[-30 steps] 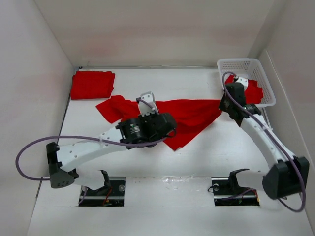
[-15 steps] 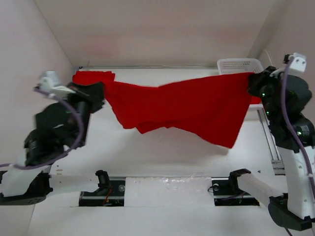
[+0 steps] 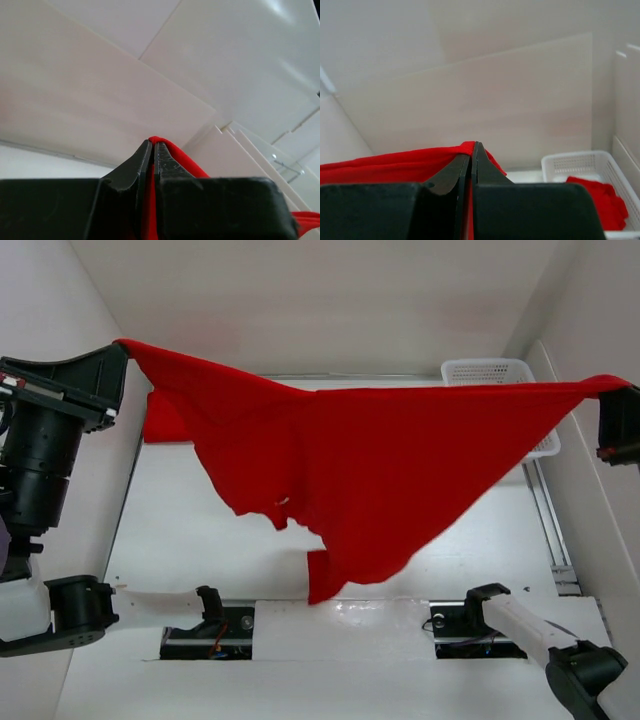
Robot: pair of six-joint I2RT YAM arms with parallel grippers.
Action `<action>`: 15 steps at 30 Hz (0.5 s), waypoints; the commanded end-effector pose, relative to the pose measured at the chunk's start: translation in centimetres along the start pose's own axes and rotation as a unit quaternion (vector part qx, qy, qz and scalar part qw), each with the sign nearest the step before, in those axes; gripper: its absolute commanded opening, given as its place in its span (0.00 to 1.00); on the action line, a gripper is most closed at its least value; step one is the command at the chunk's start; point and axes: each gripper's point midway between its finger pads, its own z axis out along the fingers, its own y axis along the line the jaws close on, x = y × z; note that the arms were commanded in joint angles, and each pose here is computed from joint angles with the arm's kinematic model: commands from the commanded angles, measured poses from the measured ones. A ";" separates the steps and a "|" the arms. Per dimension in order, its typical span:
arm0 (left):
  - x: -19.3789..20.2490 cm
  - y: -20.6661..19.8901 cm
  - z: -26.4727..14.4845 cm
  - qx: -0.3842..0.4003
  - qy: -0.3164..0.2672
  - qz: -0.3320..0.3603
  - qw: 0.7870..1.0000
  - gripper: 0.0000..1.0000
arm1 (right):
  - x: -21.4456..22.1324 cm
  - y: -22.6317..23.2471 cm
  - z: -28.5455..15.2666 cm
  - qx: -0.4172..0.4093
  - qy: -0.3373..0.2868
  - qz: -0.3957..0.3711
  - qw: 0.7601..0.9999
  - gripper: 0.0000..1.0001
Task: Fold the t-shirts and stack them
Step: Flatten out the tshirt
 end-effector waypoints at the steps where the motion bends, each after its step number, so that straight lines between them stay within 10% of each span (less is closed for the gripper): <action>1: -2.0 -1.8 -0.4 0.062 -0.014 0.017 0.998 0.00 | -2.1 1.5 -1.8 -0.048 -0.019 -0.018 0.998 0.00; 15: -4.4 -4.9 -2.4 0.180 -0.024 -0.010 0.983 0.00 | -5.5 3.7 -8.0 -0.124 -0.068 0.004 0.990 0.00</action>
